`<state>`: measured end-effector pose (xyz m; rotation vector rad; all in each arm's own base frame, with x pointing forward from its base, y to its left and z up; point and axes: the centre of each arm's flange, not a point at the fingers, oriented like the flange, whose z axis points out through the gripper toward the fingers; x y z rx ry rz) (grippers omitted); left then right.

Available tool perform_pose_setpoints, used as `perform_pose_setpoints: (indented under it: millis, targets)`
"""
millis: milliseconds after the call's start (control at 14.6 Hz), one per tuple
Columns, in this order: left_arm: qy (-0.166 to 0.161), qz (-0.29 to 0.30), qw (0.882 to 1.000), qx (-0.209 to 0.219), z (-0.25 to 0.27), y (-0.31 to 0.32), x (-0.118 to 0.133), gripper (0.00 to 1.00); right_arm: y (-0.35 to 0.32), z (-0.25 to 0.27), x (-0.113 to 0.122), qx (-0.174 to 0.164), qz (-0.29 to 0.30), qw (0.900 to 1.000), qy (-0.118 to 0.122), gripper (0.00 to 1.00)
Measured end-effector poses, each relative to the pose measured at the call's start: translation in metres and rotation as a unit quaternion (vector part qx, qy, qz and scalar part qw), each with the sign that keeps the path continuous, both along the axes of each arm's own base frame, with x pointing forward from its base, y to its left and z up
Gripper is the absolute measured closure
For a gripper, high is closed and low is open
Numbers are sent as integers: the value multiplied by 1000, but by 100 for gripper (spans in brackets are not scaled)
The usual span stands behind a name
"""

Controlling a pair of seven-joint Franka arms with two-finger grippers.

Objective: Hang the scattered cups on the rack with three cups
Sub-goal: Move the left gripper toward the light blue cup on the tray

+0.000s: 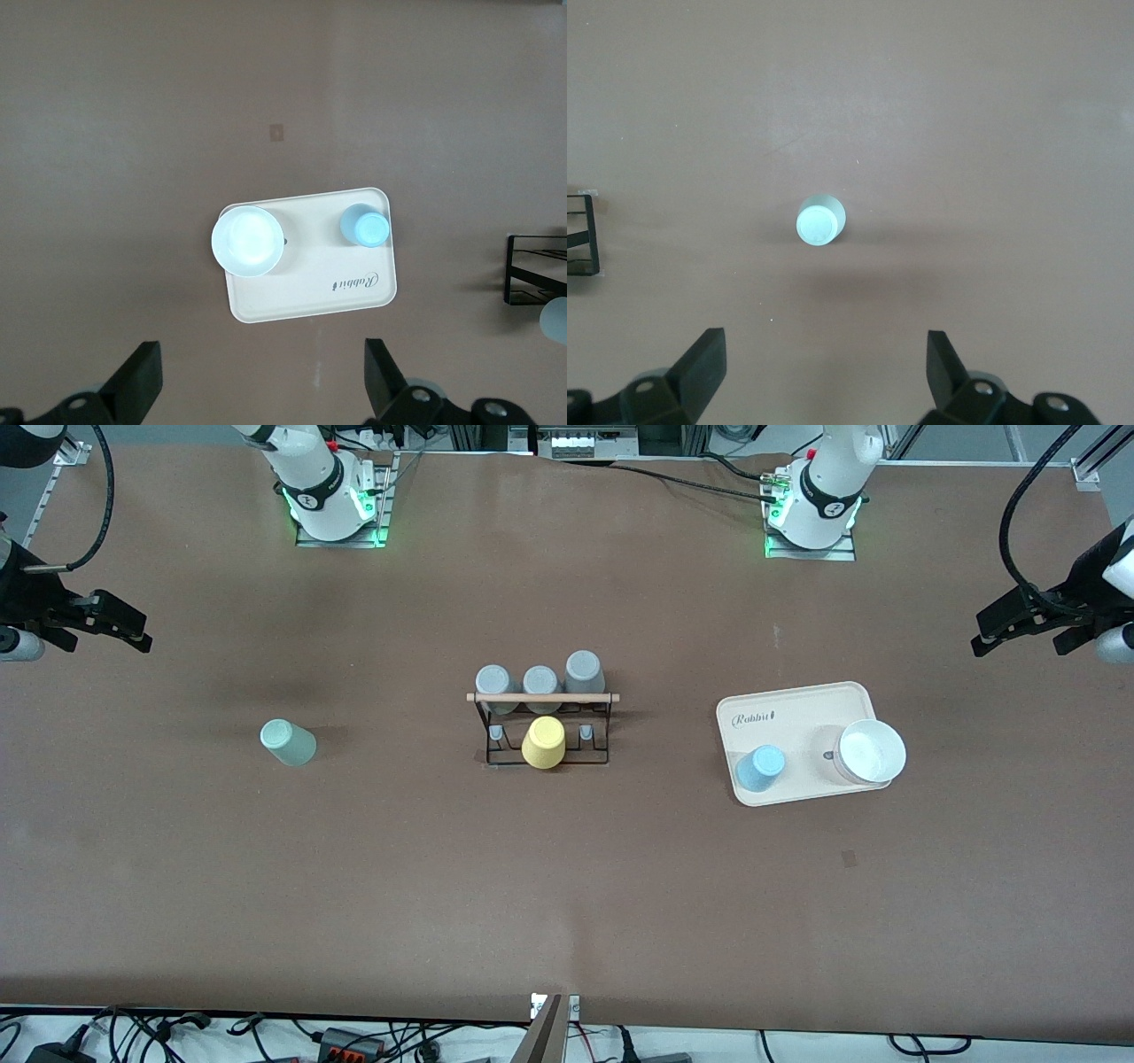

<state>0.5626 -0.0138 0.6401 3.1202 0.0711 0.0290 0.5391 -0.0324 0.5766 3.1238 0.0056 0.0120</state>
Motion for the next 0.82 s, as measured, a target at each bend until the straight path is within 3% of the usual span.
perform_pose_setpoints:
  millis: [411,821]
  targets:
    - [8,-12,1000,-1,-9,-13,4,0,1,0,0,0,1,1000,0,0]
    - [40,11,999,-11,-85,-93,36,0,2,0,0,0,2,1000,-1,0]
